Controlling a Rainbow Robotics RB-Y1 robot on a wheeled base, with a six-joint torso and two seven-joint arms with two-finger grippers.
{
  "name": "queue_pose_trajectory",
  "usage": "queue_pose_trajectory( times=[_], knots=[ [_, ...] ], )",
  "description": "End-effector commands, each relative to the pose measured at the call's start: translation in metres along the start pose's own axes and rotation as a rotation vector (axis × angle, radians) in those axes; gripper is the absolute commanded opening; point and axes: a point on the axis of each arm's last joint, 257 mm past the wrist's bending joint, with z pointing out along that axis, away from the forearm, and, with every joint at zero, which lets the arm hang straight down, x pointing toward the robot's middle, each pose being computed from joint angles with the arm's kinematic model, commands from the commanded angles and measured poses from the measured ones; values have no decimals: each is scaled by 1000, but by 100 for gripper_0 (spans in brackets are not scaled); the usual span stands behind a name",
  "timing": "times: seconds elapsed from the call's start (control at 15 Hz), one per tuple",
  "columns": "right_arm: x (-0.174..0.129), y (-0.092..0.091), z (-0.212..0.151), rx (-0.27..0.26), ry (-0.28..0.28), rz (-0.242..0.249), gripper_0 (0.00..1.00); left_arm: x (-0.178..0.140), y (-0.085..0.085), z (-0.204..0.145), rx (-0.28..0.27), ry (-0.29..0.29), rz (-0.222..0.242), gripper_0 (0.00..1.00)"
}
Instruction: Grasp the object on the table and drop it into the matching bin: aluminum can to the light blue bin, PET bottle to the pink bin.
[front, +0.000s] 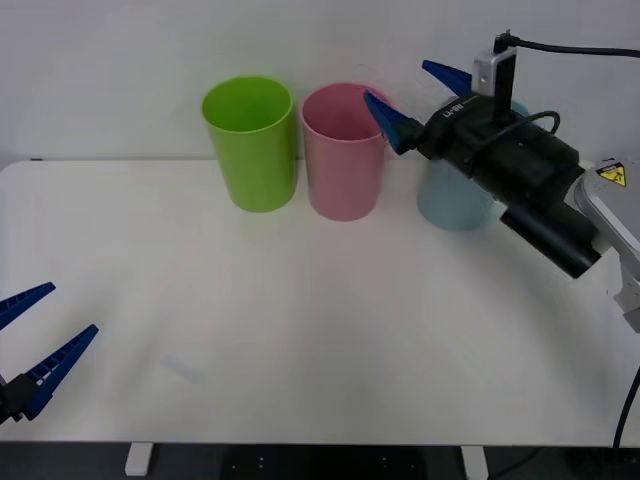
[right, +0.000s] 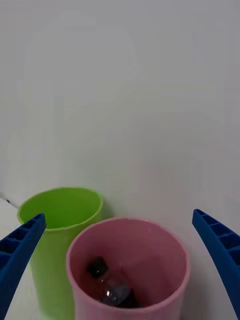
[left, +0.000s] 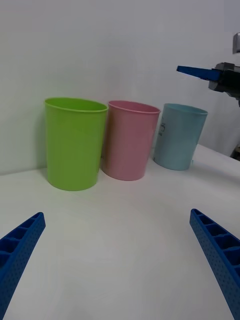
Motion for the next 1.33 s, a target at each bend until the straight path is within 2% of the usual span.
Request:
queue_pose_trajectory(
  times=[0.07, 0.4, 0.53, 0.67, 1.0, 1.33],
  knots=[
    [9, -2, -35, -33, 23, -19, 100, 0, 0, 0, 0, 0, 0, 100],
    [28, -7, -92, -35, 87, -88, 100, 0, 0, 0, 0, 0, 0, 100],
    [41, -10, -118, -57, 120, -168, 100, 0, 0, 0, 0, 0, 0, 100],
    [51, -11, -140, -80, 149, -203, 100, 0, 0, 0, 0, 0, 0, 100],
    [68, -3, -199, -160, 211, -191, 100, 0, 0, 0, 0, 0, 0, 100],
    [88, 3, -259, -174, 276, -140, 100, 0, 0, 0, 0, 0, 0, 100]
  ],
)
